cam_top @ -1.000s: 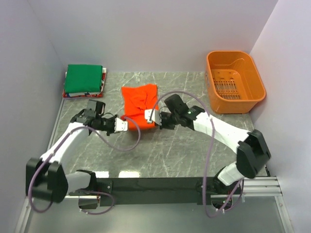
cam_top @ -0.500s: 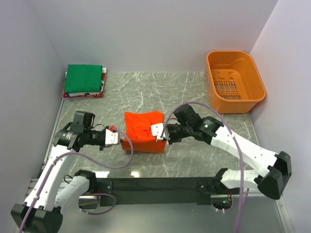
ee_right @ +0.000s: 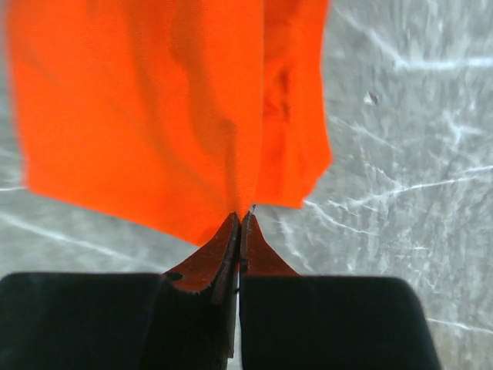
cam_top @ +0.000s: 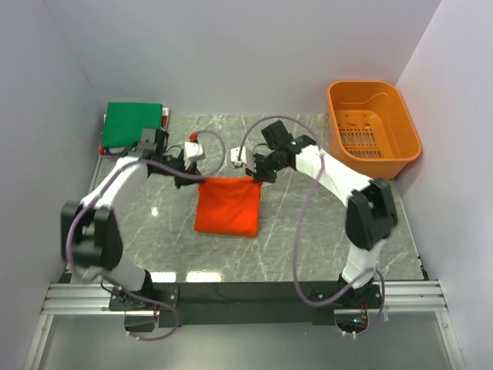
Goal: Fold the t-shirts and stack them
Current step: Fold the tshirt
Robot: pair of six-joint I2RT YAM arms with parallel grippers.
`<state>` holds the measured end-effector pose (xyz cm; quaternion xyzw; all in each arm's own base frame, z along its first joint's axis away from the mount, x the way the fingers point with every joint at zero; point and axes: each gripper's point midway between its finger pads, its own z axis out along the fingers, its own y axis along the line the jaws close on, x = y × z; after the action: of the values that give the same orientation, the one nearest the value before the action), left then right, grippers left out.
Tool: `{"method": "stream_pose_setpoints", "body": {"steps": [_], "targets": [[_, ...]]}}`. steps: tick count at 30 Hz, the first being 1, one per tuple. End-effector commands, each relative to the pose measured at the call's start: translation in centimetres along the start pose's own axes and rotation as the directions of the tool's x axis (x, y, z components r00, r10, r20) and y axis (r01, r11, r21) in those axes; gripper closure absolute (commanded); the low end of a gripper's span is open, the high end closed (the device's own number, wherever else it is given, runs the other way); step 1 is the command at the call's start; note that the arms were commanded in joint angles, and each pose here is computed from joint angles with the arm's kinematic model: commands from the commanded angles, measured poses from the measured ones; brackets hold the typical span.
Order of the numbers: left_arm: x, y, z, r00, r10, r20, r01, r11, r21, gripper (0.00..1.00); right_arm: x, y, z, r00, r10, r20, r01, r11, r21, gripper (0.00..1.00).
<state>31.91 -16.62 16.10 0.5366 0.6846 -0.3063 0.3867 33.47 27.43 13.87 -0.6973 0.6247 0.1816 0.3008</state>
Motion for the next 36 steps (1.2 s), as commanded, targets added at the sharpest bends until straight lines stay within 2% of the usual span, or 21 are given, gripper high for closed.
{"method": "stream_pose_setpoints", "body": {"steps": [1, 2, 3, 4, 6, 8, 10, 16, 24, 29, 32, 33, 36], "targets": [[-0.2, 5.8, 1.9, 0.996, -0.082, 0.021, 0.083, 0.995, -0.063, 0.99, 1.2, -3.0, 1.4, 0.999, 0.031, -0.018, -0.031, 0.999, -0.009, 1.0], [0.3, 6.6, 2.4, 0.991, -0.131, 0.015, 0.132, 0.989, -0.063, 0.99, 1.0, -4.7, 1.4, 0.999, 0.02, -0.034, -0.019, 1.0, 0.022, 1.0], [-0.1, 8.2, 2.6, 0.99, -0.139, 0.012, 0.14, 0.987, -0.081, 0.99, 2.4, -5.0, 3.3, 0.997, 0.046, -0.063, -0.046, 0.999, -0.003, 1.0], [2.3, 9.1, 3.9, 0.978, -0.208, -0.017, 0.206, 0.976, -0.07, 0.99, 2.8, -5.6, 3.7, 0.996, 0.054, -0.076, -0.054, 0.999, 0.0, 1.0], [4.4, 11.4, 5.4, 0.957, -0.281, -0.063, 0.275, 0.957, -0.091, 0.99, 4.1, -7.2, 5.2, 0.991, 0.068, -0.112, -0.067, 0.998, 0.014, 1.0], [4.6, 12.8, 5.9, 0.936, -0.345, -0.062, 0.34, 0.937, -0.085, 0.99, 5.0, -8.3, 6.5, 0.987, 0.081, -0.142, -0.078, 0.997, 0.023, 1.0], [6.7, 13.4, 6.6, 0.903, -0.424, -0.076, 0.418, 0.905, -0.083, 0.99, 5.8, -9.3, 6.9, 0.981, 0.085, -0.172, -0.078, 0.996, 0.047, 1.0], [7.4, 13.3, 6.3, 0.899, -0.429, -0.083, 0.424, 0.903, -0.076, 0.99, 4.9, -10.3, 7.1, 0.986, 0.087, -0.143, -0.079, 0.995, 0.059, 1.0], [2.6, 13.4, 3.3, 0.92, -0.39, 0.034, 0.391, 0.914, -0.109, 0.99, 1.3, -10.7, 3.6, 0.998, 0.053, -0.047, -0.047, 0.992, 0.115, 1.0], [4.2, 13.9, 3.6, 0.901, -0.432, 0.02, 0.43, 0.891, -0.147, 0.99, 2.8, -11.7, 5.7, 0.995, 0.07, -0.075, -0.061, 0.991, 0.119, 1.0], [6.5, 15.1, 4.4, 0.865, -0.502, -0.011, 0.492, 0.852, -0.178, 0.99, 4.2, -13.1, 7.1, 0.988, 0.089, -0.123, -0.07, 0.985, 0.156, 1.0], [7.7, 15.4, 5.1, 0.85, -0.526, -0.027, 0.513, 0.838, -0.187, 0.97, 4.7, -13.6, 7.2, 0.985, 0.096, -0.145, -0.069, 0.982, 0.178, 0.98], [8.5, 16.7, 5.7, 0.817, -0.576, -0.024, 0.56, 0.804, -0.202, 0.93, 5.1, -15.5, 7.7, 0.983, 0.108, -0.152, -0.067, 0.965, 0.253, 0.81]]}}
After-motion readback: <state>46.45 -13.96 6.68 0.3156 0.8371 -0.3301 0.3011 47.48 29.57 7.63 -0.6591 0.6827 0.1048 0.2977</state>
